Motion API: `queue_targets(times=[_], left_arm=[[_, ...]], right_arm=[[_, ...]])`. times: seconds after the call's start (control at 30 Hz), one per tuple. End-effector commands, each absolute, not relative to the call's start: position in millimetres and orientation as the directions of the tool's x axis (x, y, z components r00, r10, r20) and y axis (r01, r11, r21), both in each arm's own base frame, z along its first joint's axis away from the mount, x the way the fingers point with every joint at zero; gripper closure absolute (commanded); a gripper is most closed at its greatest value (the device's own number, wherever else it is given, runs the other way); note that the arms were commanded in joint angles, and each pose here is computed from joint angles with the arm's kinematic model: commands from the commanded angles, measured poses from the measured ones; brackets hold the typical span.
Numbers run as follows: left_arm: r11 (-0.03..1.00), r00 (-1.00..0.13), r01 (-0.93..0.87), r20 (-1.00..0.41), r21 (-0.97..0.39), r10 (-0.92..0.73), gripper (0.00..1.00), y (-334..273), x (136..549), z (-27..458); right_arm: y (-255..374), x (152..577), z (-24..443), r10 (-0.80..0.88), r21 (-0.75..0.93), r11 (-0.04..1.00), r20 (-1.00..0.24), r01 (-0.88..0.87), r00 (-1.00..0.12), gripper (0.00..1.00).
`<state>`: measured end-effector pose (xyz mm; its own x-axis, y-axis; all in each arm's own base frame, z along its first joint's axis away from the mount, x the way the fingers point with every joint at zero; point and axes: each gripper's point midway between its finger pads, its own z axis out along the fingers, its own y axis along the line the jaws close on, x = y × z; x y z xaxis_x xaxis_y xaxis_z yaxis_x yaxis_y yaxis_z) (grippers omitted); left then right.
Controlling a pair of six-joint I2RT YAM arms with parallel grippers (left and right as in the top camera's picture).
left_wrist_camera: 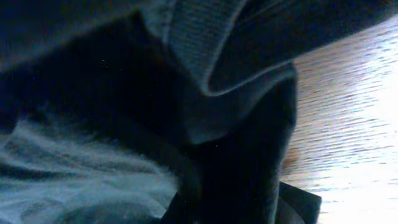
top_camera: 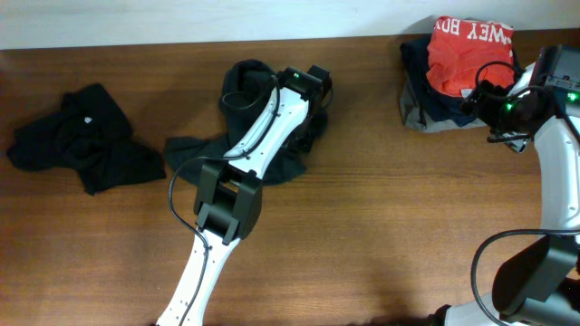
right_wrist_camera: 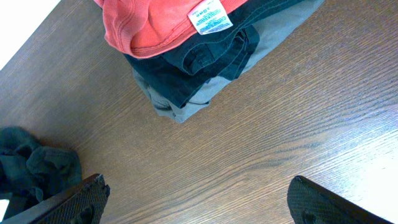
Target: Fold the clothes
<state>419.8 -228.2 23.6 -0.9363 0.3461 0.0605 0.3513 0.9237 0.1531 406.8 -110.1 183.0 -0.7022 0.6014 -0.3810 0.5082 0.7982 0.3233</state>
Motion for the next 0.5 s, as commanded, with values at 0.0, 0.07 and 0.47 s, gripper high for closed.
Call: queue_targets(times=[0.0, 0.07, 0.47], left_arm=[[0.915, -0.944, 0.328, 0.035, 0.235, 0.329, 0.99, -213.2, 423.9, 45.1], [0.912, -0.951, 0.298, 0.011, 0.282, 0.308, 0.99, -200.5, 425.9, 69.3], [0.968, -0.828, 0.008, -0.54, 0.25, 0.147, 0.99, -121.8, 436.5, 310.4]], right_arm=[[-112.7, 405.5, 179.5, 0.609, 0.313, 0.793, -0.377, 0.523, -0.698, 0.04], [-110.1, 406.2, 180.0, 0.591, 0.317, 0.806, -0.38, 0.499, -0.712, 0.04], [-69.3, 415.6, 191.5, 0.453, 0.447, 0.855, -0.393, 0.265, -0.8, 0.04]])
